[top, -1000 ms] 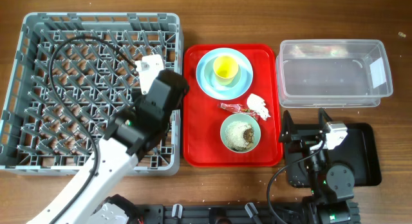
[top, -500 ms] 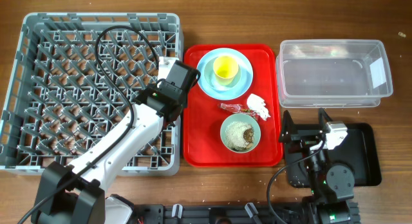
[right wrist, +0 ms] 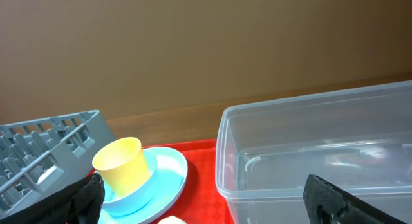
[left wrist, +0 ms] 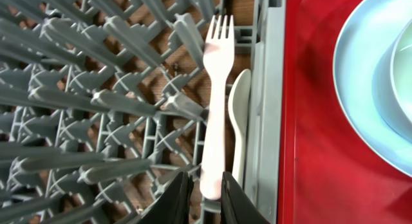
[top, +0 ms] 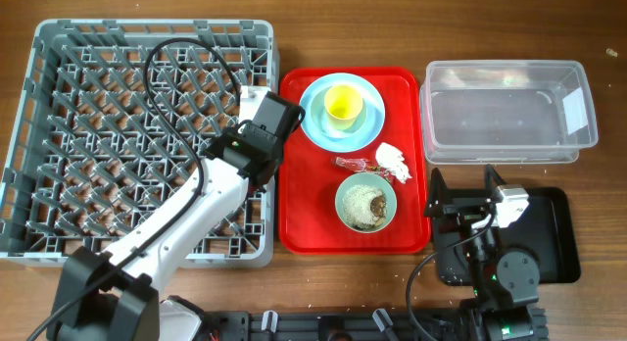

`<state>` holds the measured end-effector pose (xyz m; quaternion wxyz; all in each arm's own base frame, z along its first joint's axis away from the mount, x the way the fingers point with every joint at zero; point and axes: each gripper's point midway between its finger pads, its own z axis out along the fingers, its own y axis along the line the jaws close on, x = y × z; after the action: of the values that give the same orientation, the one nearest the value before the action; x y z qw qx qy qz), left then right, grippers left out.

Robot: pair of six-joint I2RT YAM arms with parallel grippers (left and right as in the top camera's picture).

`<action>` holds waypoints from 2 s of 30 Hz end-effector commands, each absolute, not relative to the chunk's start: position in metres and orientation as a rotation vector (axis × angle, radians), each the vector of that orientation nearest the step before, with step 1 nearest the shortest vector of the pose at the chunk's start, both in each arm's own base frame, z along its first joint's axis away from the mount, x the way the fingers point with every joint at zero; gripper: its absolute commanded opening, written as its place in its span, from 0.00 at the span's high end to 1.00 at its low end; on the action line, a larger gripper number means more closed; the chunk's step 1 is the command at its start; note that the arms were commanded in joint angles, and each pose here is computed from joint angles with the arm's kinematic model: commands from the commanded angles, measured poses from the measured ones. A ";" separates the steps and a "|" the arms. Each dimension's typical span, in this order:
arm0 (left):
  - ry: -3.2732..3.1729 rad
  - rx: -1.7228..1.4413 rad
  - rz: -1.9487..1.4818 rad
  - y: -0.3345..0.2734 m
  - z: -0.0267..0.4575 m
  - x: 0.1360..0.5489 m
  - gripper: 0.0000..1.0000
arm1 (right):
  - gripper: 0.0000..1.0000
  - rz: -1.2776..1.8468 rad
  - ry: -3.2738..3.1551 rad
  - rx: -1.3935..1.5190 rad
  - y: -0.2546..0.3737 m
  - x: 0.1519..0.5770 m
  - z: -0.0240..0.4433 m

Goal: Sort waste into correct bins and load items into the dishwasher rack

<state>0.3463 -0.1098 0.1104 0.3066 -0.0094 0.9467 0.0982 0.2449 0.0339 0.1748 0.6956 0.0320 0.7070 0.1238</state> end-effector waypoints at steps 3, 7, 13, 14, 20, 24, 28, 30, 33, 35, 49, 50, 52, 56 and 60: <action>2.318 -0.172 -0.318 -0.139 0.220 0.333 0.69 | 0.00 0.273 1.570 0.059 0.034 0.245 0.176; 2.328 -0.157 -0.458 -0.134 0.240 0.306 0.05 | 0.00 0.273 1.570 0.059 0.034 0.245 0.176; 2.574 -0.166 -0.327 -0.116 0.196 0.267 0.00 | 0.00 0.273 1.571 0.058 0.035 0.245 0.176; 2.574 -0.166 -0.327 -0.116 0.196 0.267 0.00 | 0.00 0.273 1.570 0.058 0.035 0.245 0.176; 2.574 -0.166 -0.326 -0.116 0.196 0.267 0.00 | 0.00 0.740 1.573 0.386 0.051 0.242 0.175; 2.574 -0.166 -0.326 -0.116 0.196 0.267 0.00 | 0.00 0.718 1.569 0.213 0.064 0.233 0.207; 2.574 -0.167 -0.326 -0.116 0.196 0.267 0.00 | 0.00 0.575 1.827 0.147 0.063 0.222 0.255; 2.574 -0.166 -0.327 -0.116 0.196 0.267 0.00 | 0.00 0.443 2.128 0.098 0.060 0.225 0.276; 2.574 -0.166 -0.326 -0.116 0.196 0.267 0.00 | 0.00 0.388 2.458 0.120 0.061 0.231 0.285; 2.574 -0.166 -0.326 -0.116 0.196 0.267 0.00 | 0.26 0.342 2.635 0.193 0.058 0.230 0.260; 2.574 -0.166 -0.326 -0.116 0.196 0.267 0.00 | 0.55 0.288 2.988 0.758 0.053 0.171 0.054; 2.574 -0.166 -0.327 -0.116 0.196 0.267 0.00 | 0.55 0.261 2.991 0.759 0.050 0.172 0.047; 2.574 -0.166 -0.327 -0.116 0.196 0.267 0.00 | 0.57 0.210 3.002 0.763 0.046 0.176 0.035; 2.574 -0.166 -0.326 -0.116 0.196 0.267 0.00 | 0.66 0.214 3.068 0.735 0.051 0.181 0.018; 2.574 -0.166 -0.327 -0.116 0.196 0.267 0.00 | 0.85 0.211 3.077 0.698 0.051 0.182 0.018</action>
<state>0.2660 -0.1152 0.1955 0.2678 -0.0600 0.9545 -0.1170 0.1833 0.0506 0.0194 -0.0075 0.2320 0.9703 0.0674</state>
